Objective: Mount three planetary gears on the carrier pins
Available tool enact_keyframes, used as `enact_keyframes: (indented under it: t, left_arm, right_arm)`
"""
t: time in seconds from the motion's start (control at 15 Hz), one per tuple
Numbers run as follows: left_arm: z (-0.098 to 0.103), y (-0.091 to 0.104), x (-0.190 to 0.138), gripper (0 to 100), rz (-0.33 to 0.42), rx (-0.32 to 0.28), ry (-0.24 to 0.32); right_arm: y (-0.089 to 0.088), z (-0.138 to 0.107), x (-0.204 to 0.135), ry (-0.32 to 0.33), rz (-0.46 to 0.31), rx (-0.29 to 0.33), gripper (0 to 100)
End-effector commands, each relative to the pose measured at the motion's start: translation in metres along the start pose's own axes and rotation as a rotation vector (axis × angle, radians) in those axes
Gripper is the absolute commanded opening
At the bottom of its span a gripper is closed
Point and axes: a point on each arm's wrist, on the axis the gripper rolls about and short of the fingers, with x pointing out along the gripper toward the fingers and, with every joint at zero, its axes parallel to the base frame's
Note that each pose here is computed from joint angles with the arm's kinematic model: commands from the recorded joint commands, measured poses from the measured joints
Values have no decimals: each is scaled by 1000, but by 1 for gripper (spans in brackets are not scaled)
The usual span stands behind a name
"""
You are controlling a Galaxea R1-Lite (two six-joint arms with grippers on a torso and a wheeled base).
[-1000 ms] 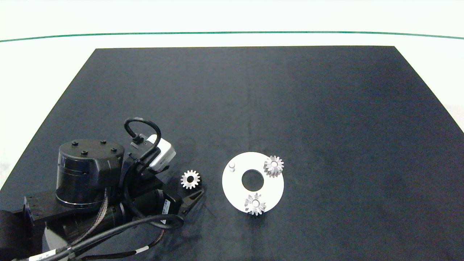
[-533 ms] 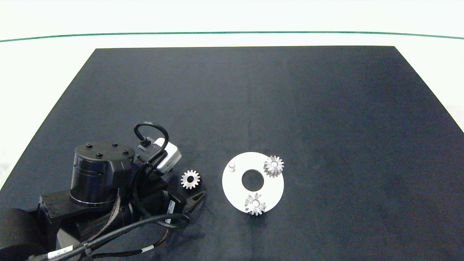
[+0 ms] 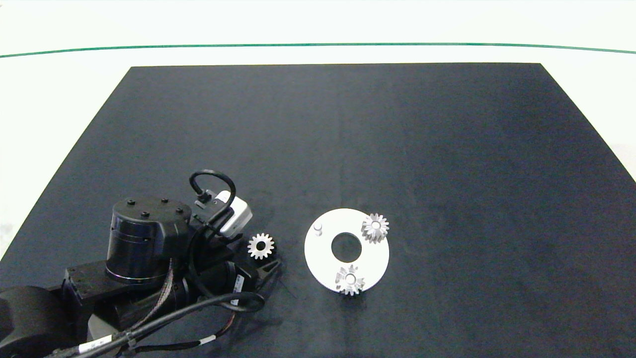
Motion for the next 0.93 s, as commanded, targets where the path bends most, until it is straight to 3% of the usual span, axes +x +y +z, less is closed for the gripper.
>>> enact_keyframes:
  t: [0.07, 0.93]
  left_arm:
    - [0, -1, 2, 74, 0, 2, -7]
    - [0, -3, 6, 49, 0, 1, -32]
  right_arm:
    - [0, 0, 1, 5, -1, -1, 100]
    - [0, 0, 0, 2, 0, -1, 100]
